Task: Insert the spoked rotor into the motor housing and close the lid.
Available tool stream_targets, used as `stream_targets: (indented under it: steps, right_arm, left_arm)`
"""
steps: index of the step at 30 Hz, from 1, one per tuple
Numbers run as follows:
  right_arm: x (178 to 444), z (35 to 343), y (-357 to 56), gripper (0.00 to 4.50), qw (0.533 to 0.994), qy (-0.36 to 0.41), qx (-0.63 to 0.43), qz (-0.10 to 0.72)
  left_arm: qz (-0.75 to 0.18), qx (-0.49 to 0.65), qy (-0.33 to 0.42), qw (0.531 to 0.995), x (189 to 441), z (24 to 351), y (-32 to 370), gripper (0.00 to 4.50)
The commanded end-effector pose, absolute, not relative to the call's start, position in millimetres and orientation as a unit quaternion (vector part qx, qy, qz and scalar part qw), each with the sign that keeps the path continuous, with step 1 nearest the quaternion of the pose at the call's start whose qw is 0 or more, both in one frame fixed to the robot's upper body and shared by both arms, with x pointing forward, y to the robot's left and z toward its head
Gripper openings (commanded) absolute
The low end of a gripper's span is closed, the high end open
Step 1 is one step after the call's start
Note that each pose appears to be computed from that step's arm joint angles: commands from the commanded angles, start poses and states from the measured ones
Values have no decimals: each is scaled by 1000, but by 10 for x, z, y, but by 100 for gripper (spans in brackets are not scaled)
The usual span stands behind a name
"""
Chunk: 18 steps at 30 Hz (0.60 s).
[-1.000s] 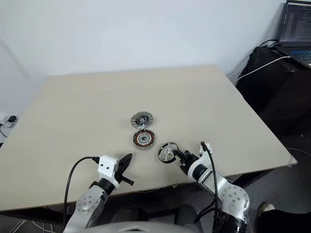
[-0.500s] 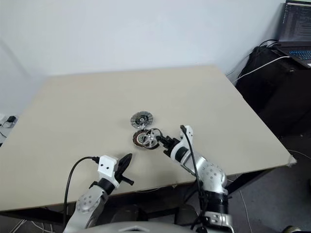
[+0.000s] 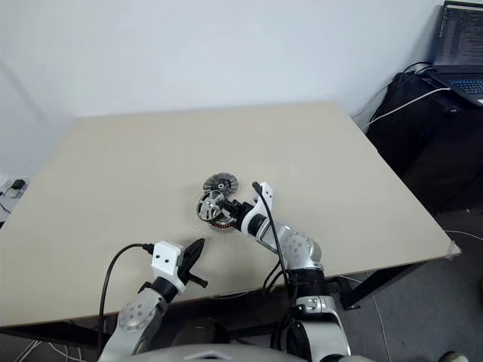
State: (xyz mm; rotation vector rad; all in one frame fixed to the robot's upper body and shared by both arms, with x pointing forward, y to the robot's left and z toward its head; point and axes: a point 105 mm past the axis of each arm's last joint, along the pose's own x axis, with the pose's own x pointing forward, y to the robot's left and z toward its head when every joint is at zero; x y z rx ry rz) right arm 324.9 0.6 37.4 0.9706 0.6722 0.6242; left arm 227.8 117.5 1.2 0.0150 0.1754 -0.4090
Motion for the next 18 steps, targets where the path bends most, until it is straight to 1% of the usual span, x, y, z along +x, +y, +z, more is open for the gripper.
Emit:
stream_targets:
  steps: [1, 7, 18]
  right_arm:
    - [3299, 508, 135, 42, 781, 291, 455, 313]
    - [3320, 413, 58, 42, 785, 296, 455, 298]
    - [3374, 428, -41, 42, 785, 284, 471, 284]
  left_arm:
    - [-198, 12, 57, 978, 2320, 161, 1188, 0]
    - [-197, 12, 58, 979, 2314, 156, 1198, 0]
    - [-202, 11, 60, 978, 2310, 145, 1180, 0]
